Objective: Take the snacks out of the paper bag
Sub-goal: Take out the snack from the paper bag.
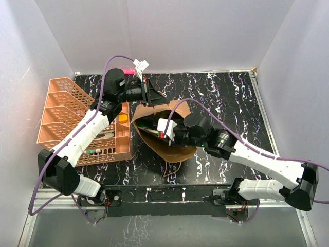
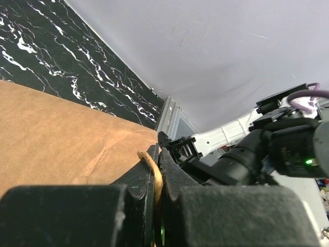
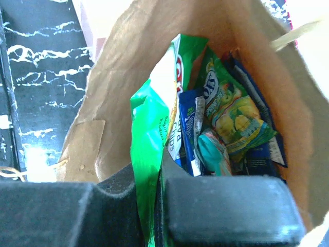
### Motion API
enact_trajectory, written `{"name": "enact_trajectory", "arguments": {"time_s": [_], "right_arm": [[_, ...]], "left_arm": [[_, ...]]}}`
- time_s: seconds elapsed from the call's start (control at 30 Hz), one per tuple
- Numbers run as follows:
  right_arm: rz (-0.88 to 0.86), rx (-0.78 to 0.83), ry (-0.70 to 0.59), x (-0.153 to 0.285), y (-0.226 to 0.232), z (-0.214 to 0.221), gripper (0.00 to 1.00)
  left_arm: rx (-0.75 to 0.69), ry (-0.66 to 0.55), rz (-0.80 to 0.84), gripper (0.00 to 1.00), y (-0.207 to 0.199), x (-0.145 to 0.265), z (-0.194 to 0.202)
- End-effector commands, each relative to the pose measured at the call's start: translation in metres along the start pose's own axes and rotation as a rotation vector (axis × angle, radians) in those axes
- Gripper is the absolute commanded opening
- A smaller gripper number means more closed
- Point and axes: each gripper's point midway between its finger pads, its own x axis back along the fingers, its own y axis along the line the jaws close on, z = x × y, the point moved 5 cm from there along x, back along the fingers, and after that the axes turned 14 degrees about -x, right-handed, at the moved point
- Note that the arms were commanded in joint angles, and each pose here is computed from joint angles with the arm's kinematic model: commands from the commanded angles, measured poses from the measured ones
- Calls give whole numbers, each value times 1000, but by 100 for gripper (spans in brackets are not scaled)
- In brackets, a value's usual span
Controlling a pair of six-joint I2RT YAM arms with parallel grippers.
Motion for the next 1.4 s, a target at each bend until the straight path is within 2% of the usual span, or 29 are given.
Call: {"name": "enact_trajectory", "arguments": {"time_s": [0.0,0.23,0.63,1.13,1.27,1.37], "right_arm": [[28,-41,-161,34,-6,-56,7],[-26,-62,-250,86,1,-99,7],[-88,-121,-376,181,24,-112,7],[329,-628,-403,249,-8,-92,7],[479,-744,-387,263,-19,-81,7],[535,-775,-406,278,-24,-81,7]], "left_arm": [[-55,-29,-7,0,-5,3,-13],[-52,-21,-44,0,0,3,-13],[-38,-12,-63,0,6,1,-9],[-53,7,-78,0,5,5,-5],[-59,13,-82,0,5,5,-5],[-63,17,-89,0,6,5,-6]]}}
